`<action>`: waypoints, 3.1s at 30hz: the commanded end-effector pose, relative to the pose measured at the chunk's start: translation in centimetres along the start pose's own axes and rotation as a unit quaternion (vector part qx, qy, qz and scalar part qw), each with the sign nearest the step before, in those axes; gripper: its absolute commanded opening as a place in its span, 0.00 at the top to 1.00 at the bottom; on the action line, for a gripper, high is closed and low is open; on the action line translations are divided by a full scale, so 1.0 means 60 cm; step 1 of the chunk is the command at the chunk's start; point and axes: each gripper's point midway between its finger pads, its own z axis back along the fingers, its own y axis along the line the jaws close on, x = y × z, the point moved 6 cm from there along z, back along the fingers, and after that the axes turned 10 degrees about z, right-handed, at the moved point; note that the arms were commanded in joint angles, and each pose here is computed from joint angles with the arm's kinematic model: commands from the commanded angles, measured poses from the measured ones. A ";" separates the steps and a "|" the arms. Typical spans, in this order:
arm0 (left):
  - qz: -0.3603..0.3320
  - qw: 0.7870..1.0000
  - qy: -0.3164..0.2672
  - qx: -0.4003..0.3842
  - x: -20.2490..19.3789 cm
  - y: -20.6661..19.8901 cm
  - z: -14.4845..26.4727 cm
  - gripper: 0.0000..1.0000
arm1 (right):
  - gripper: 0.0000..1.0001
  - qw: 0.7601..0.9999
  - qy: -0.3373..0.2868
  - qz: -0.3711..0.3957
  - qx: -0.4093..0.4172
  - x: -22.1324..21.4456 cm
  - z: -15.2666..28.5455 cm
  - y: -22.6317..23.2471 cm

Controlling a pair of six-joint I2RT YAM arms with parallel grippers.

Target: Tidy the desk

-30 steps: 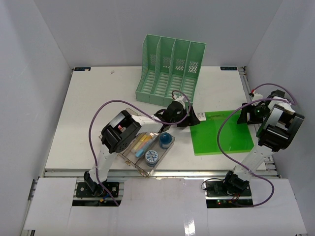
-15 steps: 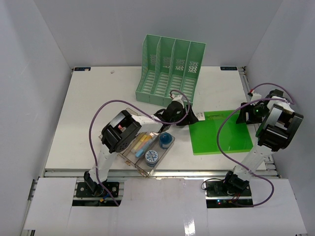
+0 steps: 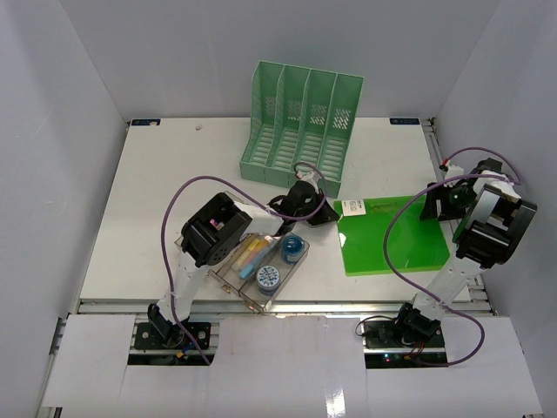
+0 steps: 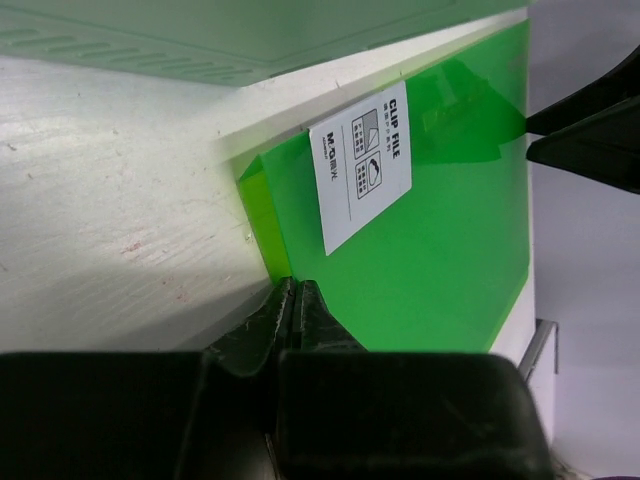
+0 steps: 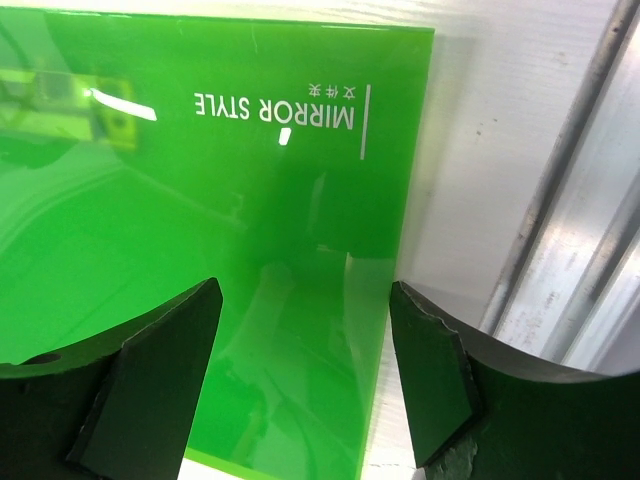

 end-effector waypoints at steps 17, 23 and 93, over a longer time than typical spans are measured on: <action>-0.094 0.990 -0.010 -0.103 0.017 -0.069 0.090 1.00 | 0.09 0.995 -0.062 0.083 0.008 0.052 0.057 0.017; -0.135 0.984 -0.010 -0.113 0.011 -0.066 0.115 1.00 | 0.10 0.980 -0.110 0.149 0.067 0.080 0.093 0.056; -0.320 0.931 -0.058 -0.166 0.061 -0.155 0.178 1.00 | 0.65 0.680 -0.052 0.644 0.347 0.139 -0.052 0.381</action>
